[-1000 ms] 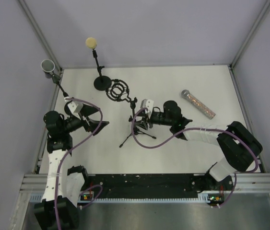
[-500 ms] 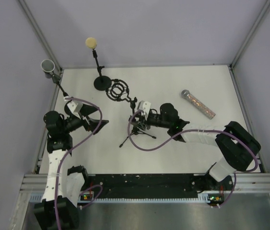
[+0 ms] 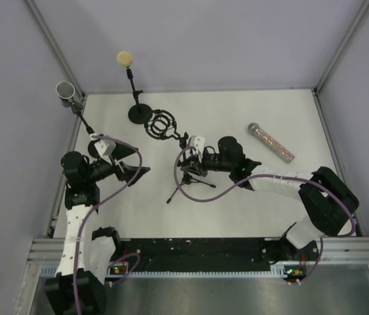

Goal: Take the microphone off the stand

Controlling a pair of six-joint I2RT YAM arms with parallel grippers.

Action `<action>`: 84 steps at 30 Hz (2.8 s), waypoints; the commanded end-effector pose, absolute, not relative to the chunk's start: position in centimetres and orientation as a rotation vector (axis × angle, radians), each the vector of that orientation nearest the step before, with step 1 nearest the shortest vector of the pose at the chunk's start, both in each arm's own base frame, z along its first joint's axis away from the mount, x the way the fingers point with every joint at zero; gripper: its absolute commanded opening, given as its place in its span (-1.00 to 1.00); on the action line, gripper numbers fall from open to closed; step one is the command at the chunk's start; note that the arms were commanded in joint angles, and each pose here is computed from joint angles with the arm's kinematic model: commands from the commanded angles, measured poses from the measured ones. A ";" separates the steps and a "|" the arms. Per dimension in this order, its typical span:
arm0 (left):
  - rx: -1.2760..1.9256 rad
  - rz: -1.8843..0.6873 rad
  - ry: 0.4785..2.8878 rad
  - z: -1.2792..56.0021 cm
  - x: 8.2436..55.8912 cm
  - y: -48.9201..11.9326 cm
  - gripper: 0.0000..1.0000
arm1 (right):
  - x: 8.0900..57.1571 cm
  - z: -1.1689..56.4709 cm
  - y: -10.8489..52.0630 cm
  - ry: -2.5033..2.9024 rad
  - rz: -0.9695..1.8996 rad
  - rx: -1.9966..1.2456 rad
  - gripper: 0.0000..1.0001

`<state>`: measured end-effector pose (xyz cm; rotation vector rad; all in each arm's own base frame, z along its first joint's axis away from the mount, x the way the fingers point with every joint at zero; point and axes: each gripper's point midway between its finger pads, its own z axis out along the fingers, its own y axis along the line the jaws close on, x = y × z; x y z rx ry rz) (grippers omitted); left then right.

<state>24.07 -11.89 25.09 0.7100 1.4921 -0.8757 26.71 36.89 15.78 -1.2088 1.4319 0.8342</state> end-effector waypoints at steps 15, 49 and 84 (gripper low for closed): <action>1.242 -0.787 1.390 26.0 23.8 -19.3 0.88 | 22.4 27.2 34.1 1.216 1.328 -1.222 -1.00; 1.296 -1.155 1.316 28.4 20.7 -25.7 0.18 | 19.9 27.9 33.7 1.189 1.543 -1.242 -1.00; 0.896 -1.522 1.487 28.2 21.5 -26.1 -1.00 | 21.2 26.5 33.0 1.077 1.248 -1.316 -1.00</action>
